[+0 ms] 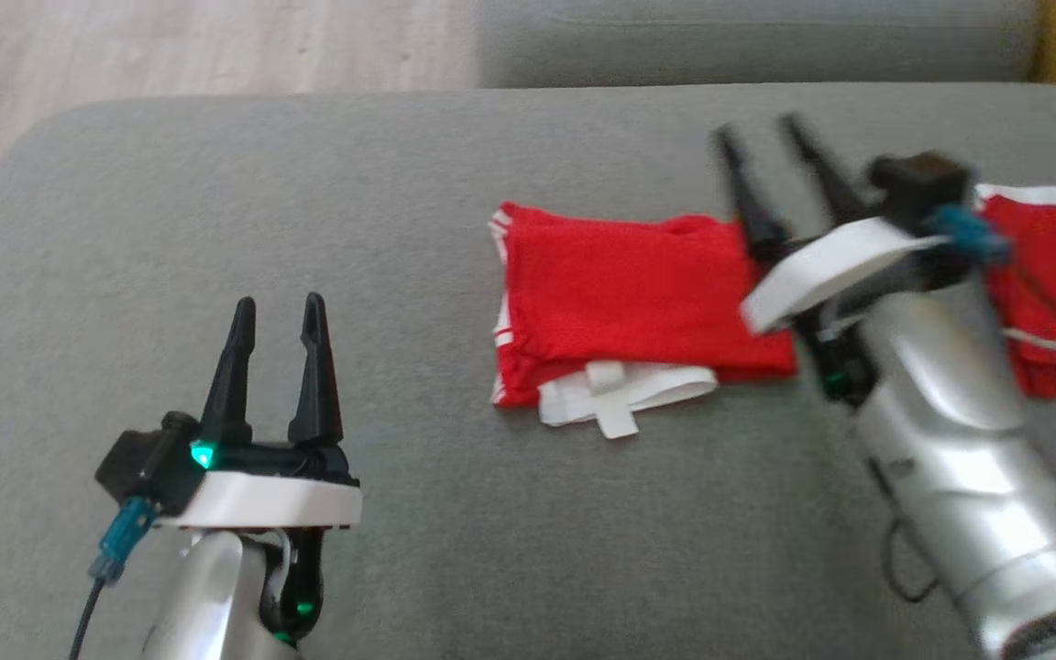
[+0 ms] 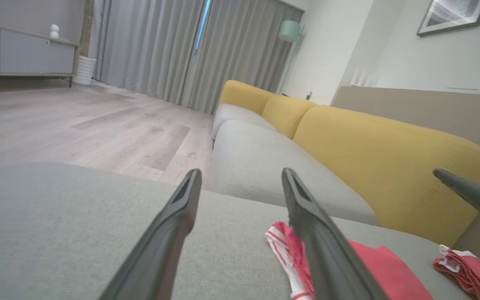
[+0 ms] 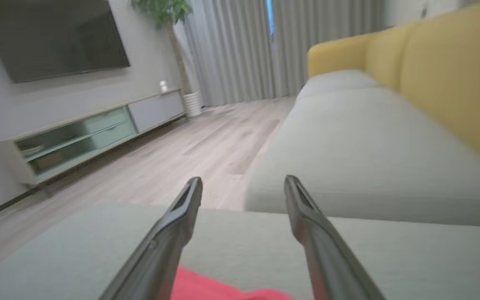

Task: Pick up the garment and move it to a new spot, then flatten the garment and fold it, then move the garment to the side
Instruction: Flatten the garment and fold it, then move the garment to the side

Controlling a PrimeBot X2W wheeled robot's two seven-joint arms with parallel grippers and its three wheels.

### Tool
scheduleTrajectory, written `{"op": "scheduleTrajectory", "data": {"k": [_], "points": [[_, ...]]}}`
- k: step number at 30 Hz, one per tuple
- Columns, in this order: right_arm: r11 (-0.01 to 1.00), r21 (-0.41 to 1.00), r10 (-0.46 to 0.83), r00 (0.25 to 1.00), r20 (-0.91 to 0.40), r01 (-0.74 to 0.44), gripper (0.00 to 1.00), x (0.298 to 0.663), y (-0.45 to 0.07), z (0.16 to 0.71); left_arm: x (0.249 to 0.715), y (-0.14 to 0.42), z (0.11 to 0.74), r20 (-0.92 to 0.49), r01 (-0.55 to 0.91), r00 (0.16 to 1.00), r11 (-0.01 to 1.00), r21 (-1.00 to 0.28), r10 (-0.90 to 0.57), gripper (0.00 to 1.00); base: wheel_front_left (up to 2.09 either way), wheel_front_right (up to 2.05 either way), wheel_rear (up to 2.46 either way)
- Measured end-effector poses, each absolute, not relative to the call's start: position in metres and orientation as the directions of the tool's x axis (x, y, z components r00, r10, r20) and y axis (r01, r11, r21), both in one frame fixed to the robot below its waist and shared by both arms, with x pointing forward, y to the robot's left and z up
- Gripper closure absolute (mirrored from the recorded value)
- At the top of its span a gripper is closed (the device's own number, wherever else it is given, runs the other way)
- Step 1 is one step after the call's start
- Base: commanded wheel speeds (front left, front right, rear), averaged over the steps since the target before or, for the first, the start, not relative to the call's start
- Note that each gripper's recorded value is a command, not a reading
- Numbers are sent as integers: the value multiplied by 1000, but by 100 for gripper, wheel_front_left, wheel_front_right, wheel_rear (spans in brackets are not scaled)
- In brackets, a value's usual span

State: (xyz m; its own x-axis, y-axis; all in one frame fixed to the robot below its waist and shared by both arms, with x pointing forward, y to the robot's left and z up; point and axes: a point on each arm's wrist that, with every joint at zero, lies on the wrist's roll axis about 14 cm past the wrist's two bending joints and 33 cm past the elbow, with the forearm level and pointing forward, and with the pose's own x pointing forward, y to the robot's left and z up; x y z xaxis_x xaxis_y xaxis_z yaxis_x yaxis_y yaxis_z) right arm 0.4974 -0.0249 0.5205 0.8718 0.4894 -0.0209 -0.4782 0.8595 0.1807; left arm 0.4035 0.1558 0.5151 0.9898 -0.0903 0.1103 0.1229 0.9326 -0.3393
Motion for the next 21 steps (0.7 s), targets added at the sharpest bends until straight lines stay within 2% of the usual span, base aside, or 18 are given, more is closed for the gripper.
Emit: {"op": "scheduleTrajectory", "data": {"k": [4,9,14,21], "points": [[934,112,335,941,55,-339,0,501,-97,539,410,141,519,124,165,984,928,-333,-130,0,0,0,0],[975,71,207,978,36,-209,0,465,-150,517,412,129,523,135,200,977,922,-332,-163,0,0,0,0],[987,79,141,989,35,-143,0,427,-162,504,405,118,515,114,221,974,921,-320,-194,0,0,0,0],[990,100,103,995,15,-104,0,401,-167,492,393,126,502,76,189,982,930,-317,-173,0,0,0,0]]}}
